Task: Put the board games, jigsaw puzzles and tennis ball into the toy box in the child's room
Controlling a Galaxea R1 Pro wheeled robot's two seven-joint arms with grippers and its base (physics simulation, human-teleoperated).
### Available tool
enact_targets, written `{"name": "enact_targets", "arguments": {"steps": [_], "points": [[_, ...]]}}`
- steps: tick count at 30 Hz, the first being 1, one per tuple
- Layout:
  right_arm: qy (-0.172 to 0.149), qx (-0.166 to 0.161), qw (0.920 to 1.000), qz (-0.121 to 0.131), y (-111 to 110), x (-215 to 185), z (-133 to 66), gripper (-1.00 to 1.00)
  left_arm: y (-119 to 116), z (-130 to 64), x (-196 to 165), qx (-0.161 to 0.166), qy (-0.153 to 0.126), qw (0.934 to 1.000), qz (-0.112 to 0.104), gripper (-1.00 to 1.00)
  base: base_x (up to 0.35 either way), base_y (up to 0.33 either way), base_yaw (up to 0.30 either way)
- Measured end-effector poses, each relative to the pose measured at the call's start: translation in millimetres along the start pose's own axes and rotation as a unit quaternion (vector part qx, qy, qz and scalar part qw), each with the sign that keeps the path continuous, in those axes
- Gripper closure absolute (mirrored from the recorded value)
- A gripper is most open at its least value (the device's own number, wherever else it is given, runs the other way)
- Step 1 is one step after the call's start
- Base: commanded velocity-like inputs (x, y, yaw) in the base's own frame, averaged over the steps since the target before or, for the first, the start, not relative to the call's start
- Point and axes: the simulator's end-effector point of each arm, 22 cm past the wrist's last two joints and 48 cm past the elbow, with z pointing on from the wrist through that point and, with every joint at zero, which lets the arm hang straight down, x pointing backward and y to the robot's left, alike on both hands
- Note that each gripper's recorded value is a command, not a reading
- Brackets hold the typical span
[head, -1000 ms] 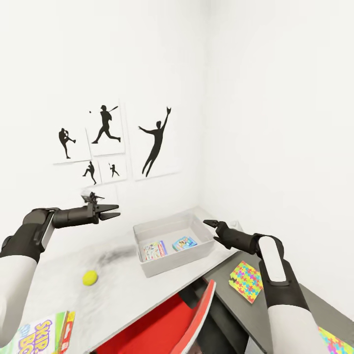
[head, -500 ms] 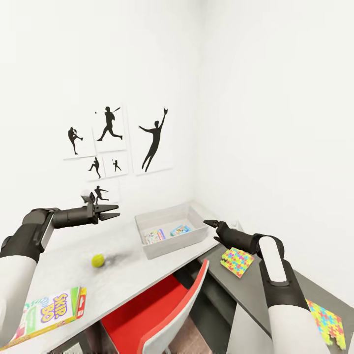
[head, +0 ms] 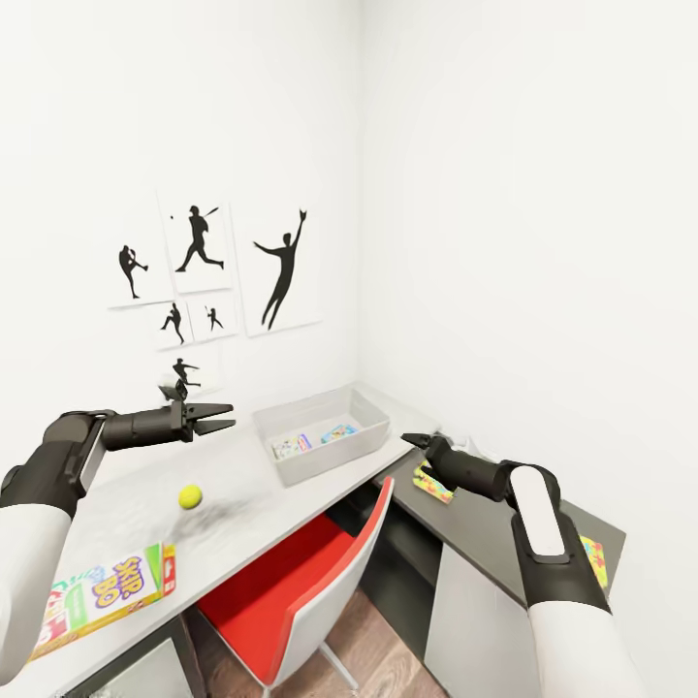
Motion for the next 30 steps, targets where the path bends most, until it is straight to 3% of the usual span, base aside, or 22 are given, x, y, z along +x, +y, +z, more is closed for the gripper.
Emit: {"name": "enact_targets", "arguments": {"steps": [17,30], "points": [[0.004,0.005,1.0000,0.004,-7,2,3.7,-1.00,8,-1.6,2,-0.004,0.000,1.0000,-0.006,-1.00,-0.271,0.173,-0.236],[0.003,0.004,1.0000,0.004,-7,2,3.3,-1.00,14,-16.2,0,-0.018,-0.002,0.9998,-0.006,-1.00,-0.031,0.019,-0.050]]}}
